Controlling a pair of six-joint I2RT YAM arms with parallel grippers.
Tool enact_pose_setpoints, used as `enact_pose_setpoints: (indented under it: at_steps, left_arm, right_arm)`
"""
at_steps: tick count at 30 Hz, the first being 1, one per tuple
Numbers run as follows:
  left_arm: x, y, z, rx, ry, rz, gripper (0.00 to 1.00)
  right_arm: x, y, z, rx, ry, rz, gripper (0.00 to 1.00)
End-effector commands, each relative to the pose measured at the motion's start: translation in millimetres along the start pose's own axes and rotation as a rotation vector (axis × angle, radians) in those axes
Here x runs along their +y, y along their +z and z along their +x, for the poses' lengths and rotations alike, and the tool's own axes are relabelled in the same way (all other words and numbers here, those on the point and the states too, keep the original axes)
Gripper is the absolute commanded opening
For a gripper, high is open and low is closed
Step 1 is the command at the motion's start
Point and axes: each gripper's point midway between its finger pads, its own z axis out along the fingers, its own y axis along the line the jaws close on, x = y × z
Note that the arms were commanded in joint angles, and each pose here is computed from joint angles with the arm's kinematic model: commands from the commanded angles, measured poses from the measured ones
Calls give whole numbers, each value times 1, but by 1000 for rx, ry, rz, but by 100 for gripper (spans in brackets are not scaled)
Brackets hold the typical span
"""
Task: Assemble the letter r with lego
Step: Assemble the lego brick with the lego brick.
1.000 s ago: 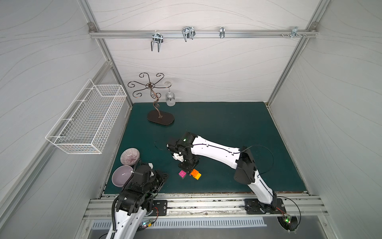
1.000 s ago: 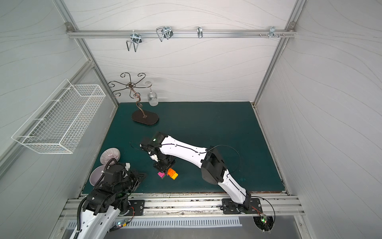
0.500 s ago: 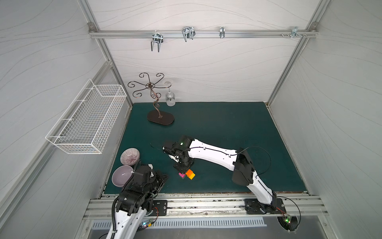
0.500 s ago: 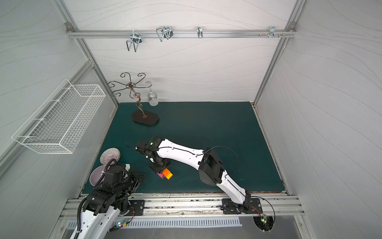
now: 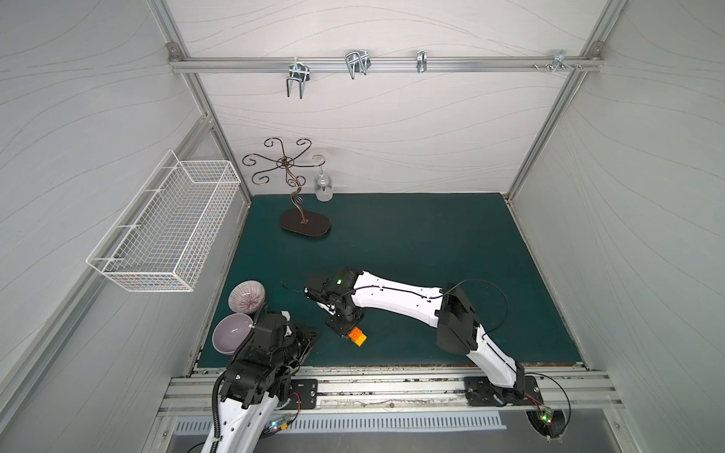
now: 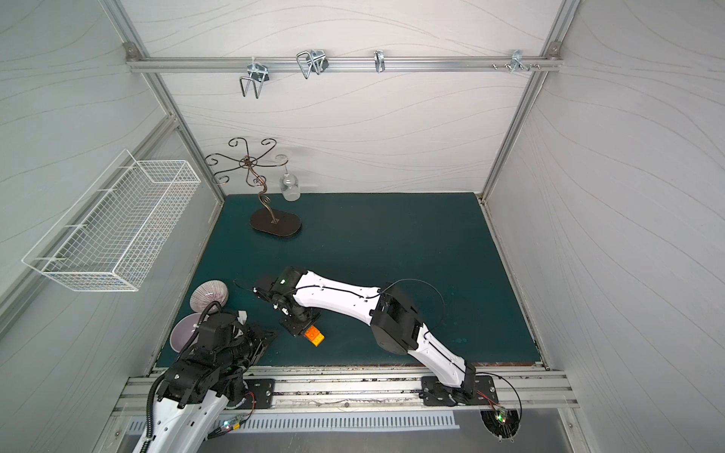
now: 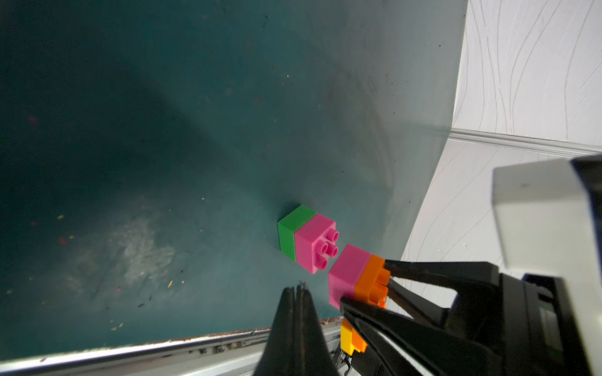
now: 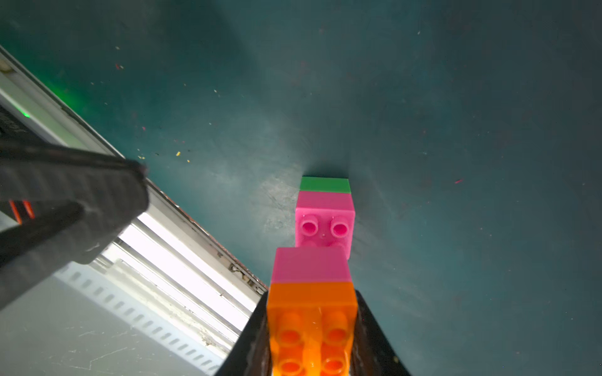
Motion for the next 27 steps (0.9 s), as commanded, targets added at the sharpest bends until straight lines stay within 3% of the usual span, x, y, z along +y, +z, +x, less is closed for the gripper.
enact_pose_setpoints:
  at_steps: [1,27]
  left_arm:
    - [-7,-2,1,6,3,19,0]
    - [-7,-1,1,12,4,19,0]
  right_arm:
    - [1,11,7,36,5,11,0]
    - [-6,14,0,33,-5,49,0]
